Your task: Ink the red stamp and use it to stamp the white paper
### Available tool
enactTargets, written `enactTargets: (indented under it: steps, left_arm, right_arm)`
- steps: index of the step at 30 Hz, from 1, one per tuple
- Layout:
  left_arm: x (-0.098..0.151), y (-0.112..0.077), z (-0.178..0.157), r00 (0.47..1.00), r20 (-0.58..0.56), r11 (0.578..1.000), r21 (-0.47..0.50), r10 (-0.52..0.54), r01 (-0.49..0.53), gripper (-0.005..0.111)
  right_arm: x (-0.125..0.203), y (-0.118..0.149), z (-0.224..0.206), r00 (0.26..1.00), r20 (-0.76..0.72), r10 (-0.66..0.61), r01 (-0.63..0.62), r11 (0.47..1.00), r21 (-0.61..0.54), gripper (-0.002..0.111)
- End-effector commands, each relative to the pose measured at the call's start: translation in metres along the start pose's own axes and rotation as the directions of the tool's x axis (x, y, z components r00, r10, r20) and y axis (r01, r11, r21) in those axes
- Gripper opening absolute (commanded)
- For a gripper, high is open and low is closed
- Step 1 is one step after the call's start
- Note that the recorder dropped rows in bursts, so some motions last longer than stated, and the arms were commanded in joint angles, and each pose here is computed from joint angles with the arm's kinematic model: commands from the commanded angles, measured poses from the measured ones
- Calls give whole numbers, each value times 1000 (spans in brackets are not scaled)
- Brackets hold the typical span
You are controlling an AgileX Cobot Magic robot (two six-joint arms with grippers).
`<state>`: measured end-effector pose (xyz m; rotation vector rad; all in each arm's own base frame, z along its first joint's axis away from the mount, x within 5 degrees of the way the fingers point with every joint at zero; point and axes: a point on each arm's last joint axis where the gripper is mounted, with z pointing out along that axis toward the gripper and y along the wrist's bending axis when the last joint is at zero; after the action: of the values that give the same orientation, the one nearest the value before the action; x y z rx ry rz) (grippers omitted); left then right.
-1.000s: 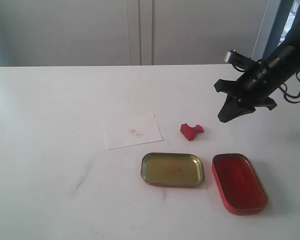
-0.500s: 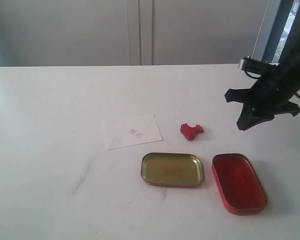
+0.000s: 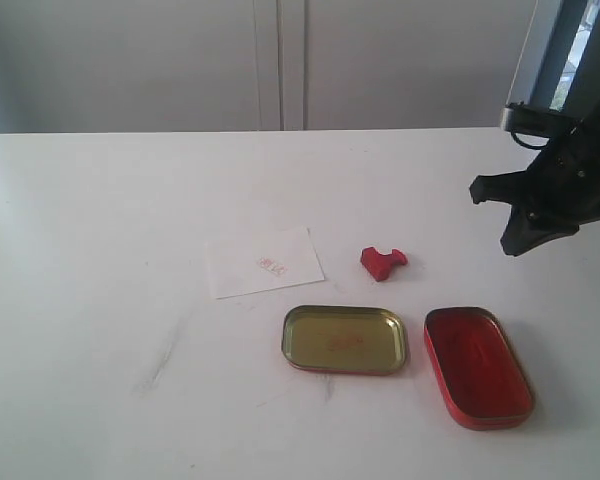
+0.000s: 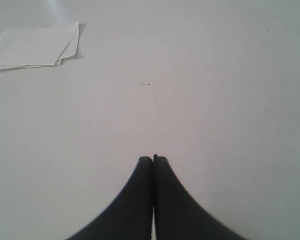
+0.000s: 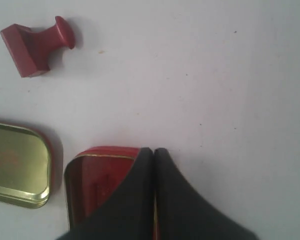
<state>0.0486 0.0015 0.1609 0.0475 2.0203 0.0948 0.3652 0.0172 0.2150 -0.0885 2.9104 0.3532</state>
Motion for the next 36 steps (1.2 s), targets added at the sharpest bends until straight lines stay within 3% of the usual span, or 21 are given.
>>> enactTargets:
  steps: [1,11,21,36]
  left_arm:
    - [3,0,1,1000,-12,1000,3,-3,3,0]
    - [3,0,1,1000,-12,1000,3,-3,3,0]
    - [3,0,1,1000,-12,1000,3,-3,3,0]
    - [3,0,1,1000,-12,1000,3,-3,3,0]
  right_arm:
    - [8,0,-9,1000,10,8,-8,1000,11,0]
    - [27,1,-32,997,76,12,-16,999,41,0]
    - [52,-25,-67,981,164,106,-118,991,68,0]
    - [93,-19,-80,966,250,61,-95,988,125,0]
